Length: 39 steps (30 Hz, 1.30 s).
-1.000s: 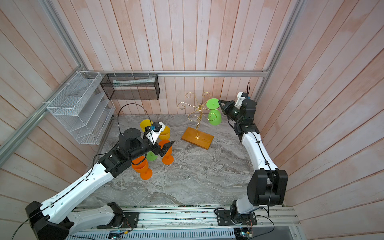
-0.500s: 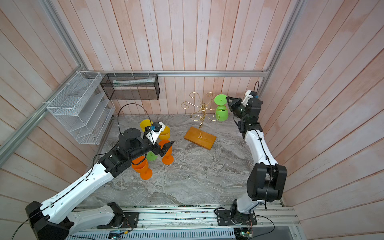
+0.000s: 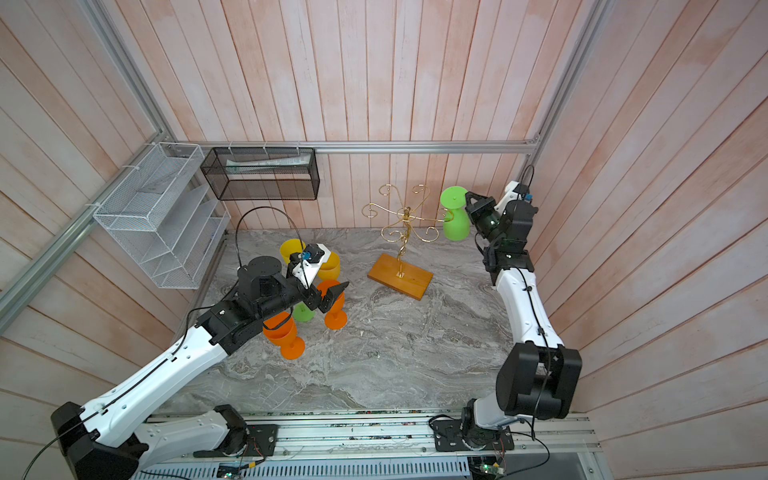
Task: Take the wine glass off the wine glass rack
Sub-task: 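Pull the green glass off its hook away from the rack with the right gripper, then carry the green glass toward the left gripper while the left reaches its foot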
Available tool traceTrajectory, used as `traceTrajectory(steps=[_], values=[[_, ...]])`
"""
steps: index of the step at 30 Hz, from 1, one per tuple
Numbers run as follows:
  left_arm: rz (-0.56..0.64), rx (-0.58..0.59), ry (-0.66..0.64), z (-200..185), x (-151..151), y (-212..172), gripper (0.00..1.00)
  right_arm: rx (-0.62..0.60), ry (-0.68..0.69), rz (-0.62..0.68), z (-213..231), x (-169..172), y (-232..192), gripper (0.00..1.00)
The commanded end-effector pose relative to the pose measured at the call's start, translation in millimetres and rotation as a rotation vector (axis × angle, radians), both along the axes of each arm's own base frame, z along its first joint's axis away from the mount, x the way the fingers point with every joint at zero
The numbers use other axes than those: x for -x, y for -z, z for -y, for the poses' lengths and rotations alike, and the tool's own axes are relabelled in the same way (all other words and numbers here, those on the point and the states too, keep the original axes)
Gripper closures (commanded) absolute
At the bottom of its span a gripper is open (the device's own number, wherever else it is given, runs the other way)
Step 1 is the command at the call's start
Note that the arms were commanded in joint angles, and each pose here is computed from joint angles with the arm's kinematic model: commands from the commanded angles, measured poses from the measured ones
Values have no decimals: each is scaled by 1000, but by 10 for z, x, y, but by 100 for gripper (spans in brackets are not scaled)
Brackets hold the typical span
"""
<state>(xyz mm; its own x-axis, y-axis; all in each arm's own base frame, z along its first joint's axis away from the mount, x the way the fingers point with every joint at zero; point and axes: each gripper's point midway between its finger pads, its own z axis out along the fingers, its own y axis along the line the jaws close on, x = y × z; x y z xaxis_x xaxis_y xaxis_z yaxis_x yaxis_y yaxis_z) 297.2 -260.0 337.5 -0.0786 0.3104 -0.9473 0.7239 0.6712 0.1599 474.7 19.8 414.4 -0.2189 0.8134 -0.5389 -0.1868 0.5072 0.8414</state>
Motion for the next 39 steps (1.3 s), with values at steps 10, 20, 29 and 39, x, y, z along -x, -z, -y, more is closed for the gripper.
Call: traceTrajectory(steps=[10,20,29,39], values=[[-34,69,-15,29,12,-245,0,274,159,136,115,1026,-523,100],[-247,253,-151,-114,46,-471,0,578,-56,370,-1037,1609,-781,100],[-150,293,-134,-325,286,-810,1,487,-244,341,-1712,1575,-766,100],[373,-61,-88,-18,169,-1119,9,315,-381,185,-2017,1400,-687,100]])
